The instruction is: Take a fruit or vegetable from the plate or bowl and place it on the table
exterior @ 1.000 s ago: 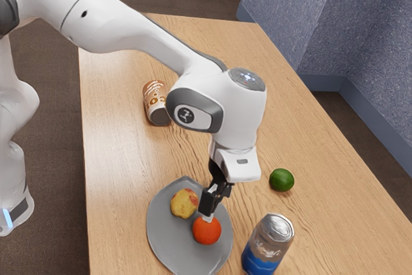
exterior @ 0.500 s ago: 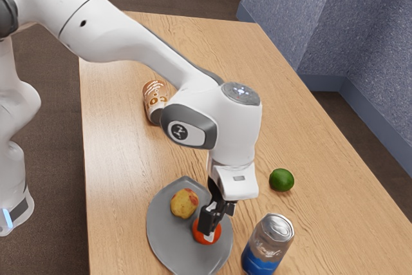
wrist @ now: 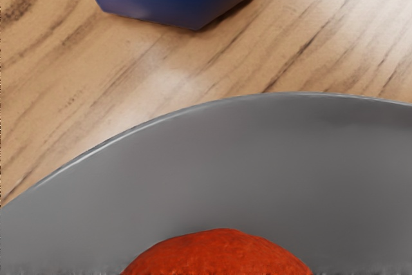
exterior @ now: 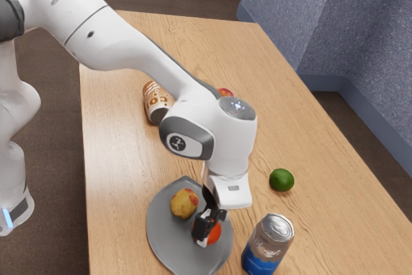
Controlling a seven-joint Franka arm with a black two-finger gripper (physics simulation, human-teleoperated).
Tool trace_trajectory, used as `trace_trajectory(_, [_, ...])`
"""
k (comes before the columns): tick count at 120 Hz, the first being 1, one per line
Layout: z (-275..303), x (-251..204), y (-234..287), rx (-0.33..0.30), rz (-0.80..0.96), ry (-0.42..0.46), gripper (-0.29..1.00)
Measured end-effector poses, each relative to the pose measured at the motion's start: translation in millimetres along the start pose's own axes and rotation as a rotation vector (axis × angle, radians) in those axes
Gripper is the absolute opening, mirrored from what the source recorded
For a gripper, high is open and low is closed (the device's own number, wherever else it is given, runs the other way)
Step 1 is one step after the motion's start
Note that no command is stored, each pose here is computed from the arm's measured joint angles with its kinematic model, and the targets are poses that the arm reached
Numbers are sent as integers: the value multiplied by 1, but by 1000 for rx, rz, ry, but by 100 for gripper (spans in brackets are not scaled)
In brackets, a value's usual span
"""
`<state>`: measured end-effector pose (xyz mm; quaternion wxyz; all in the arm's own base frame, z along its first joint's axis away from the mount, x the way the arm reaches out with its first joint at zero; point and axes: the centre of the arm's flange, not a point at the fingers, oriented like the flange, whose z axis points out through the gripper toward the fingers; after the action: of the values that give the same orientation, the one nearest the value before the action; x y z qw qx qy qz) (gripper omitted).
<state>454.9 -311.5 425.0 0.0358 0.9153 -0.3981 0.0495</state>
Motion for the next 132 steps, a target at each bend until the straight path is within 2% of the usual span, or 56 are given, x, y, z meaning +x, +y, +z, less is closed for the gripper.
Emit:
trace_trajectory(71, [12, -9, -18, 7, -36, 12, 70])
trace_trajectory(77, [13, -10, -20, 7, -39, 13, 65])
trace_trajectory(94, [11, -13, -22, 11, -45, 21, 40])
trace_trajectory(113, [-4, -15, -6, 22, -22, 48, 34])
trace_trajectory(132, [-22, -6, 74, 10, 120, 79, 29])
